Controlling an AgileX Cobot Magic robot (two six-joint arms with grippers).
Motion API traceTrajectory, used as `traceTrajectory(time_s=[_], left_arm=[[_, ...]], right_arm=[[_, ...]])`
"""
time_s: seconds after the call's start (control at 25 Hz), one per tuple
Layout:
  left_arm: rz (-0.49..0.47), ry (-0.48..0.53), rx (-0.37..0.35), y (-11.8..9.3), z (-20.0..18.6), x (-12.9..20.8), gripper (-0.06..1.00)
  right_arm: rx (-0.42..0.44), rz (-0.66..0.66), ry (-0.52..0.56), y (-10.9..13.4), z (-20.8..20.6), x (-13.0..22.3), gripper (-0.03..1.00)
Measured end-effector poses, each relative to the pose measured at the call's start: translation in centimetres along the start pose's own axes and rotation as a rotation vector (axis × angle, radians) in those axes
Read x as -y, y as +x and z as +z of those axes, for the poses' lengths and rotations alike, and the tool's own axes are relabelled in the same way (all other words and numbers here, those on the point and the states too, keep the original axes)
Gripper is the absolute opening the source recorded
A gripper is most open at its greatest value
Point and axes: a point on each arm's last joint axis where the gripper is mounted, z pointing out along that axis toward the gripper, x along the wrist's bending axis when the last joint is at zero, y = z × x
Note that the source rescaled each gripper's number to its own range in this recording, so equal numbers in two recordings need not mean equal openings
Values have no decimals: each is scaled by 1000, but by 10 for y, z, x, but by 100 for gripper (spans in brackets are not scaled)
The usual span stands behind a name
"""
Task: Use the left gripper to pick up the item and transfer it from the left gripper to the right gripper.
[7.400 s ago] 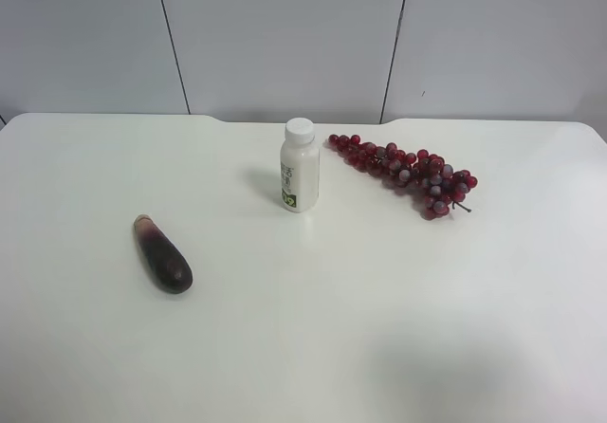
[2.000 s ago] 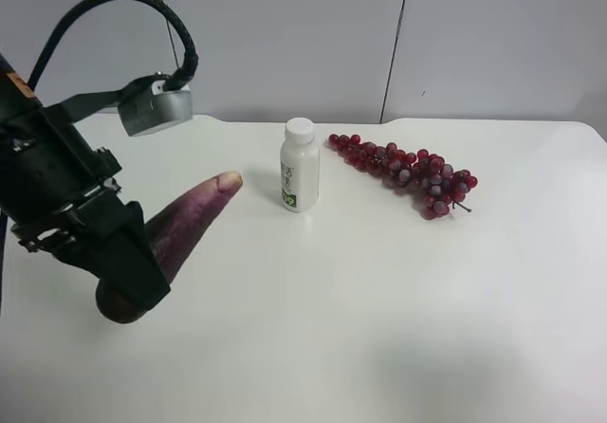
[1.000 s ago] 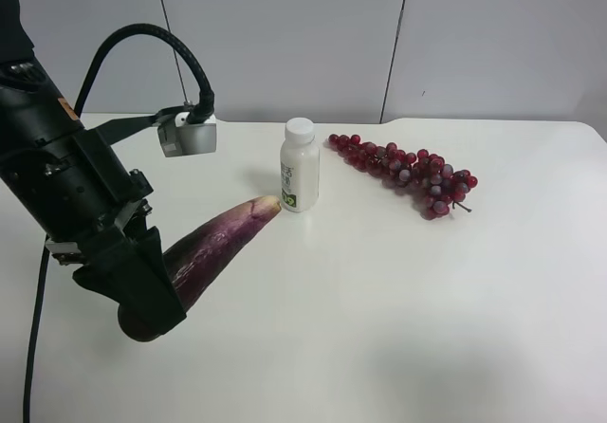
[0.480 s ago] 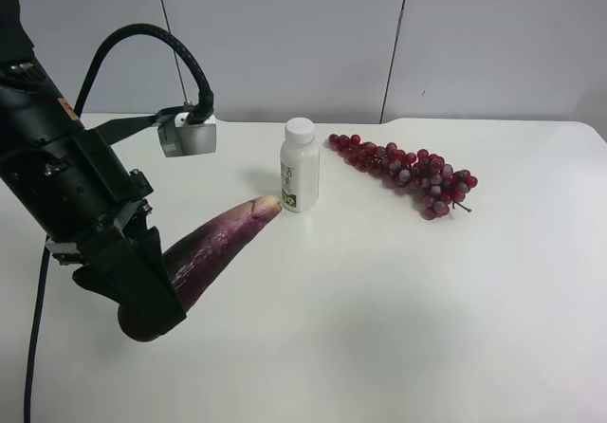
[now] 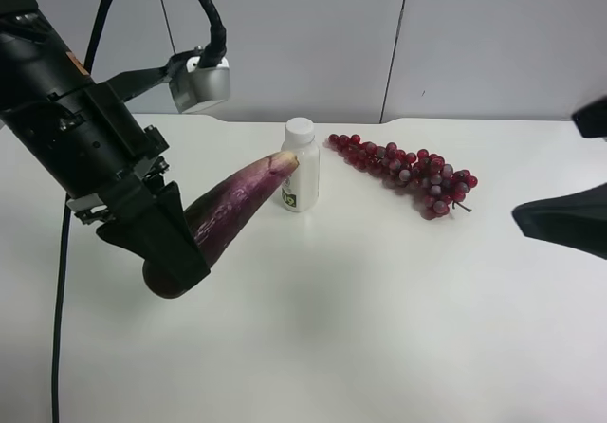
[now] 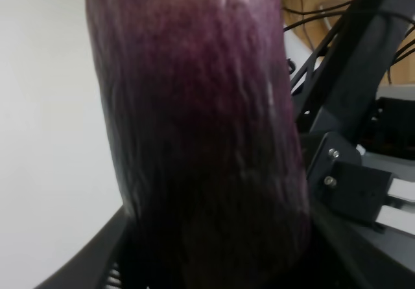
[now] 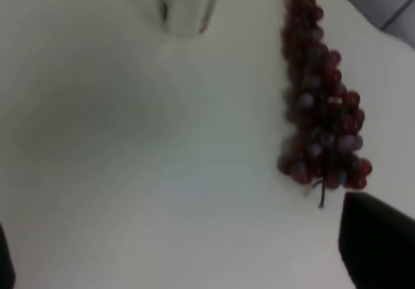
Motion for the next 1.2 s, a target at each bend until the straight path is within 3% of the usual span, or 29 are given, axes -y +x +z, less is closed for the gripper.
traceTrajectory(time_s=[0.24, 0.36, 0.6, 0.8, 1.2], left_arm=[[-11, 5, 11, 2, 3, -1, 0], [-13, 8, 12, 3, 4, -1, 0], [-14, 8, 12, 3, 4, -1, 0], [-14, 7, 13, 2, 4, -1, 0], [-14, 7, 13, 2, 4, -1, 0]], right_arm=[[-5, -308, -30, 7, 32, -33, 100], [-51, -434, -30, 20, 48, -41, 100], [-140, -640, -60, 48, 71, -52, 100], [-142, -814, -71, 63, 83, -57, 100], [-85, -955, -88, 66, 99, -63, 100]])
